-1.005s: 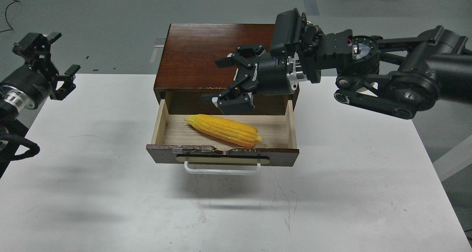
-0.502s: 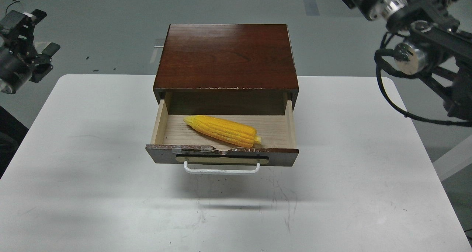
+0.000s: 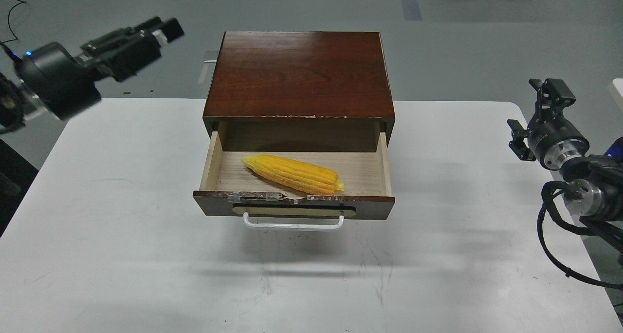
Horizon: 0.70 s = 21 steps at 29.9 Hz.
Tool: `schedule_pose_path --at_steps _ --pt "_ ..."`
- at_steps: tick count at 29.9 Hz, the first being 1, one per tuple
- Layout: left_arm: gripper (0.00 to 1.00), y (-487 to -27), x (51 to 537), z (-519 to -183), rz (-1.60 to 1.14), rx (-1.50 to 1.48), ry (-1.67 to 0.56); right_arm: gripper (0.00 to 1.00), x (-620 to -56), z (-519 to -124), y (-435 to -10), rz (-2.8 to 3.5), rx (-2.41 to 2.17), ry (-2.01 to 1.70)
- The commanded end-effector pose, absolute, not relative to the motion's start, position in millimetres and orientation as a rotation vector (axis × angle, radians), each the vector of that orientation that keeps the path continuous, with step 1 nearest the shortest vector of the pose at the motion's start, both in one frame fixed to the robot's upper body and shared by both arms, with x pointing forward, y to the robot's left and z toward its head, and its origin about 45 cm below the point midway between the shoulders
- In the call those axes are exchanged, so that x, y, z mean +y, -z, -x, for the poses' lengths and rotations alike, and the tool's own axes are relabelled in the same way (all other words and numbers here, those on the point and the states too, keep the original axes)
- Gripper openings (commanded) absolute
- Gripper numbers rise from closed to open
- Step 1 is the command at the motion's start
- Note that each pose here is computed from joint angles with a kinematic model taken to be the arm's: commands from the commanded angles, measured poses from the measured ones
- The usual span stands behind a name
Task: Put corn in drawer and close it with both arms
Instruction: 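Bring the left gripper to the drawer front beside the white handle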
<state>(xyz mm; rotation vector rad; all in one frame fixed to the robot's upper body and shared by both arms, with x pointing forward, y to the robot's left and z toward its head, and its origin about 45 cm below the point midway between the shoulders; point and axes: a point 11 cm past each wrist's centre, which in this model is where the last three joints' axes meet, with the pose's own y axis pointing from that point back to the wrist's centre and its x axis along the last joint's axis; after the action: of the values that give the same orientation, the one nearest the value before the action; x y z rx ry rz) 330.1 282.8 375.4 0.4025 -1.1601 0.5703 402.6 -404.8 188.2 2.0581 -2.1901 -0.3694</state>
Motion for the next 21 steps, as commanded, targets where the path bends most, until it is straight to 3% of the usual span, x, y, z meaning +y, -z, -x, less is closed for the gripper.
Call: schedule_pose_path --at_steps 1,10,21 --pt "0.00 -340 255 -302 -0.421 -1.153 -0.400 0.99 -406 -399 -183 -2.047 -2.185 0.376" --pt "0.00 -292 235 -278 -0.475 -0.883 -0.150 0.99 -435 -393 -171 -1.940 -2.216 0.350" --pt "0.00 -316 228 -281 -0.371 -0.729 -0.160 0.99 -458 -384 -160 -1.862 -2.236 0.339"
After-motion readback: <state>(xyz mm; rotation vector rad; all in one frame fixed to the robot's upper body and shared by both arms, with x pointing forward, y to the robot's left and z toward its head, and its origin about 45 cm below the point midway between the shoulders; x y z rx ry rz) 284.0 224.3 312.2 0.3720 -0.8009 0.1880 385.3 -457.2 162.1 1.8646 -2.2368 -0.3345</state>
